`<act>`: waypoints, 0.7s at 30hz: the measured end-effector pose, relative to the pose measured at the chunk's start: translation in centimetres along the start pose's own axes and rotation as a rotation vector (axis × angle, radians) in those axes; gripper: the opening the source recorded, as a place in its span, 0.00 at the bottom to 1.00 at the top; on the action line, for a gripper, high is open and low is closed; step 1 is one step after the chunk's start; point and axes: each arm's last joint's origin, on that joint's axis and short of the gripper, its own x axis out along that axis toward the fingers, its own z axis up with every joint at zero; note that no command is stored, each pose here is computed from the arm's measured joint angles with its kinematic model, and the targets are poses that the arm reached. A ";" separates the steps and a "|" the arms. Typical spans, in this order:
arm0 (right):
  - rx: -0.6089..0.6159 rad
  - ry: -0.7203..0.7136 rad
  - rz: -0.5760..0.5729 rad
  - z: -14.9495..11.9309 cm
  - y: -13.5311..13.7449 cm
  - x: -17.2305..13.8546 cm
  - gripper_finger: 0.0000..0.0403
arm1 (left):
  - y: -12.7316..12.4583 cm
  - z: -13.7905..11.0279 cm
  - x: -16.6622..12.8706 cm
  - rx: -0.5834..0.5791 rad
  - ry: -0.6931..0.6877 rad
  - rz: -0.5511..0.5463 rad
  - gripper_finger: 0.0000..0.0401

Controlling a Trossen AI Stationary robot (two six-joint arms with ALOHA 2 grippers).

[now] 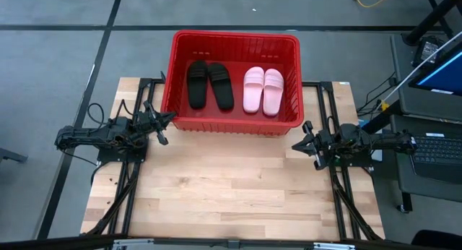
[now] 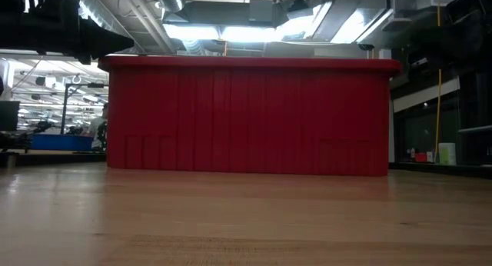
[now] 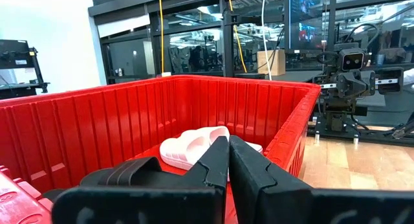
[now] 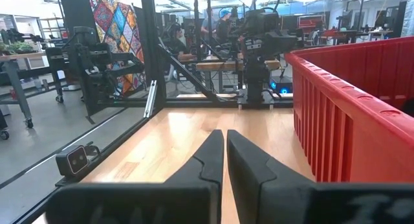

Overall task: Pick and place slides into bin
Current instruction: Return to Home Position

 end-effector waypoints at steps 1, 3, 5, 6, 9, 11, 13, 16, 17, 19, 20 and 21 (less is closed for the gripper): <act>0.000 0.000 0.000 0.0 0.0 0.0 0.06 | 0.0 0.0 0.0 0.000 0.000 0.000 0.02; 0.002 0.000 0.000 0.0 0.0 0.0 0.06 | 0.0 0.0 0.0 0.000 0.000 0.000 0.02; 0.000 0.000 0.000 0.0 0.0 0.0 0.06 | 0.0 0.0 0.0 0.000 0.000 0.000 0.01; 0.000 0.000 0.000 0.0 0.0 0.0 0.06 | 0.0 0.0 0.0 0.000 0.000 0.000 0.01; 0.001 0.000 0.000 0.0 0.0 0.0 0.06 | 0.0 0.0 0.0 0.000 0.000 0.000 0.01; 0.000 0.000 0.000 0.0 0.0 0.0 0.06 | 0.0 0.0 0.0 0.000 0.000 0.000 0.01; 0.001 0.000 0.000 0.0 0.0 0.0 0.06 | 0.0 0.0 0.0 0.000 0.000 0.000 0.02; 0.000 0.000 0.000 0.0 0.0 0.0 0.06 | 0.0 0.0 0.0 0.000 0.000 0.000 0.02; 0.000 0.000 0.000 0.0 0.0 0.0 0.06 | 0.0 0.0 0.0 0.000 0.000 -0.001 0.02; 0.001 0.000 0.000 0.0 0.0 0.0 0.06 | 0.0 0.0 0.0 0.000 0.000 0.000 0.02; 0.001 0.000 0.000 0.0 0.0 0.0 0.06 | 0.0 0.0 0.0 0.000 0.000 0.000 0.01; 0.000 0.000 0.000 0.0 0.0 0.0 0.06 | 0.0 0.0 0.0 0.000 0.000 0.000 0.01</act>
